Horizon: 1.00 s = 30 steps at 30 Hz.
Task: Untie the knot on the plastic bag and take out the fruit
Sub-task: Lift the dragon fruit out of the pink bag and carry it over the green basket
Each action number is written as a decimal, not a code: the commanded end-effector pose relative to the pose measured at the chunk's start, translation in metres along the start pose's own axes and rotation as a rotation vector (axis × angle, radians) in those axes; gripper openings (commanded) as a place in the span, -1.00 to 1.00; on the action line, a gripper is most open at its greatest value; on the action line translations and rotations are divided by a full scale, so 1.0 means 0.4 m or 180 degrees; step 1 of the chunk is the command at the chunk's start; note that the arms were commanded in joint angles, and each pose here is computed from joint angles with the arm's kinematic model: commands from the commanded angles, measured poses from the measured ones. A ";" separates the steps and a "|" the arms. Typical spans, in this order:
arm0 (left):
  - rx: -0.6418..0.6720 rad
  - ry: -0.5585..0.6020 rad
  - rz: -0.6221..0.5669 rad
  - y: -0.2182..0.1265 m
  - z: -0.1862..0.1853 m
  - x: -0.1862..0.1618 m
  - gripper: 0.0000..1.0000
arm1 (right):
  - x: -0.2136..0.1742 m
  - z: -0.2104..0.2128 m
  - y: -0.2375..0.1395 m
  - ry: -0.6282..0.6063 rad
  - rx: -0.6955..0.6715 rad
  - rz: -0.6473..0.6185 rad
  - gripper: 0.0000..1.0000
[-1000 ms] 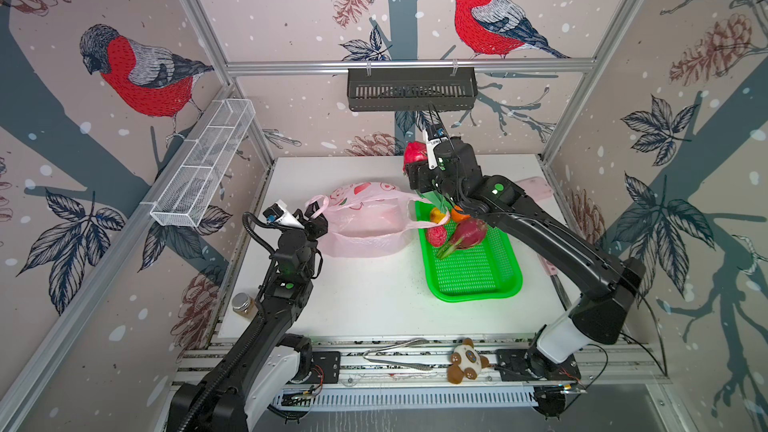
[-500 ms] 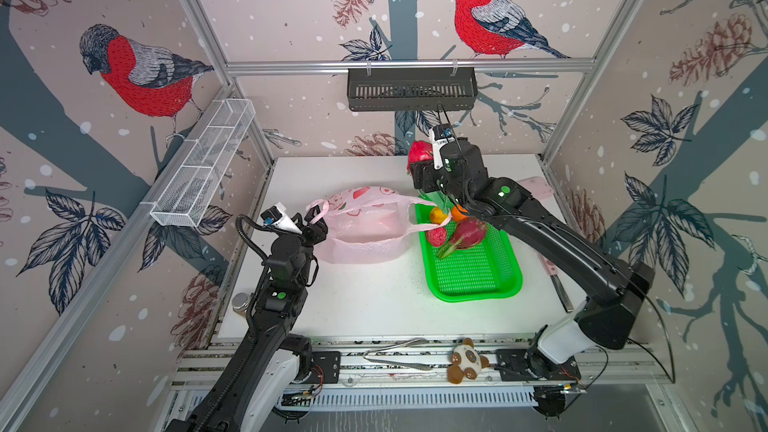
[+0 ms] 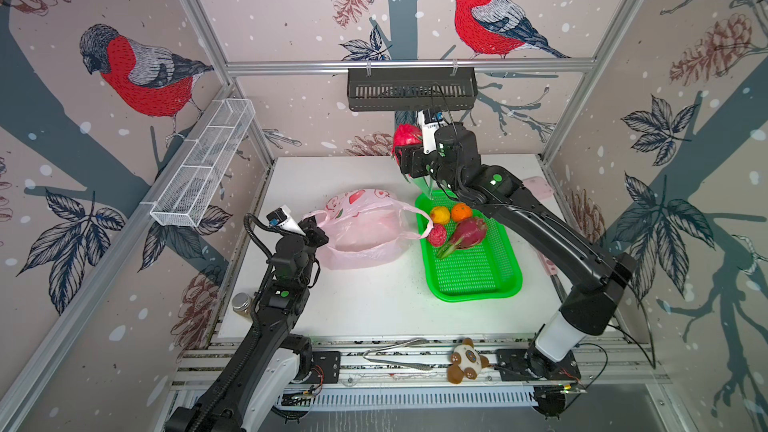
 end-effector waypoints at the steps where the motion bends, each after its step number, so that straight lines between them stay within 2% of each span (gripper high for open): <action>1: -0.0080 -0.0117 -0.0186 0.004 -0.009 0.020 -0.91 | 0.066 0.032 -0.006 0.0019 0.0160 -0.0338 -0.66; 9: -0.0077 -0.0259 -0.0389 0.035 -0.010 0.029 -1.00 | 0.067 -0.018 -0.032 0.0008 -0.0098 -0.0356 -0.66; 22: -0.0070 -0.0288 -0.0757 0.139 -0.034 0.064 -0.99 | -0.089 -0.177 -0.132 0.0264 -0.0730 -0.0071 -0.66; 24: -0.0129 -0.0288 -0.0733 0.152 -0.046 0.071 -0.80 | -0.116 -0.199 -0.143 0.0309 -0.0834 -0.0018 -0.66; 26: -0.0197 -0.0291 -0.0700 0.158 -0.059 0.080 -0.45 | -0.144 -0.219 -0.151 0.0350 -0.0919 0.0041 -0.66; 28: -0.0237 -0.0282 -0.0630 0.159 -0.068 0.085 -0.19 | -0.163 -0.235 -0.161 0.0387 -0.0980 0.0066 -0.66; 30: -0.0270 -0.0267 -0.0567 0.154 -0.075 0.089 -0.04 | -0.181 -0.251 -0.172 0.0442 -0.1048 0.0083 -0.66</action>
Point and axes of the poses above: each gripper's point midway between its finger pads, its own y axis out along the fingers, its own z axis along the line the jaws close on, x = y × z, the point moved 6 cm from there along -y, back along the fingers, and after that the axes turned 6 degrees about y, right-handed, at the moved point
